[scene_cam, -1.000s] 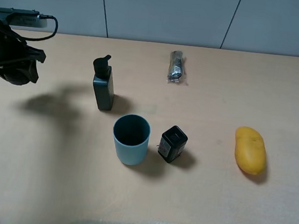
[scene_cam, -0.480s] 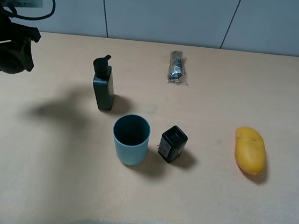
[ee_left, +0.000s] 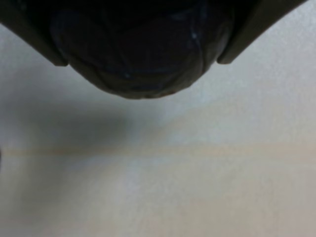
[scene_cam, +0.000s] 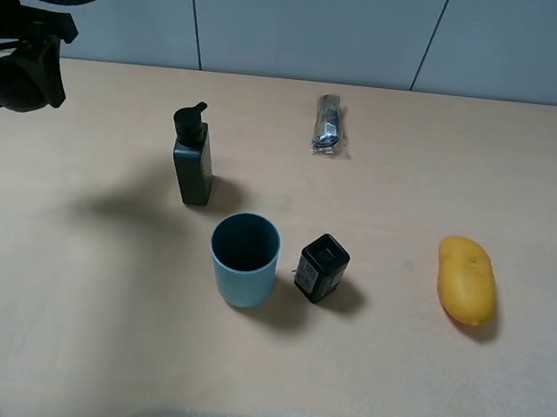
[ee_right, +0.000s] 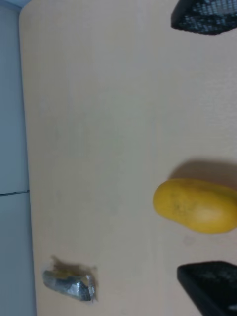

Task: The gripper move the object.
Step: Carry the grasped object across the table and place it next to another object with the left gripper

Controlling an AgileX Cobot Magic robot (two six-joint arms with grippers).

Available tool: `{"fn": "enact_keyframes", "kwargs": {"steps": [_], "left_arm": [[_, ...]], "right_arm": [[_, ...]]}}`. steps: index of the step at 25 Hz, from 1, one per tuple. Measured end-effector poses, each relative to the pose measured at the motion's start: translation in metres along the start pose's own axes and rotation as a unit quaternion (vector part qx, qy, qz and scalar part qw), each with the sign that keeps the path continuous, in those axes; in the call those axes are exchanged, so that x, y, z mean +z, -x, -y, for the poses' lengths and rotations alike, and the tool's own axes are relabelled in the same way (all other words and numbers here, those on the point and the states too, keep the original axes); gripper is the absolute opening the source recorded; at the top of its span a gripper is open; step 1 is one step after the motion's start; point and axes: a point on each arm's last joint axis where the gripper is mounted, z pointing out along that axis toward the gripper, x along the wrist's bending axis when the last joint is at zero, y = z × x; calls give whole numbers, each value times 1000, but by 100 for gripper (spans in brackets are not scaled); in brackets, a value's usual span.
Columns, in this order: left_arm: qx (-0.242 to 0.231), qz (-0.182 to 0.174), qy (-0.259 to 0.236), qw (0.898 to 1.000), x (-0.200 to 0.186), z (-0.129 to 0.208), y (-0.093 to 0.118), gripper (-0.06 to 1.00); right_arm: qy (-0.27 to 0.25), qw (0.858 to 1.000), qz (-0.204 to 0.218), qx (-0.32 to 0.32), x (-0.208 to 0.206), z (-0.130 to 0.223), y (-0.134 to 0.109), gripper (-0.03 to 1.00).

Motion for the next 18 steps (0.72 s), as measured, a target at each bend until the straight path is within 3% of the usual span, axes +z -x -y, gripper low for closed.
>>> {"fn": "enact_keyframes", "kwargs": {"steps": [12,18], "left_arm": [[24,15,52,998,-42,-20,41,61],[44,5,89,995,-63,-26,64,61]], "right_arm": [[0,1000,0,0,0,0,0,69],[0,1000,0,0,0,0,0,69]]}}
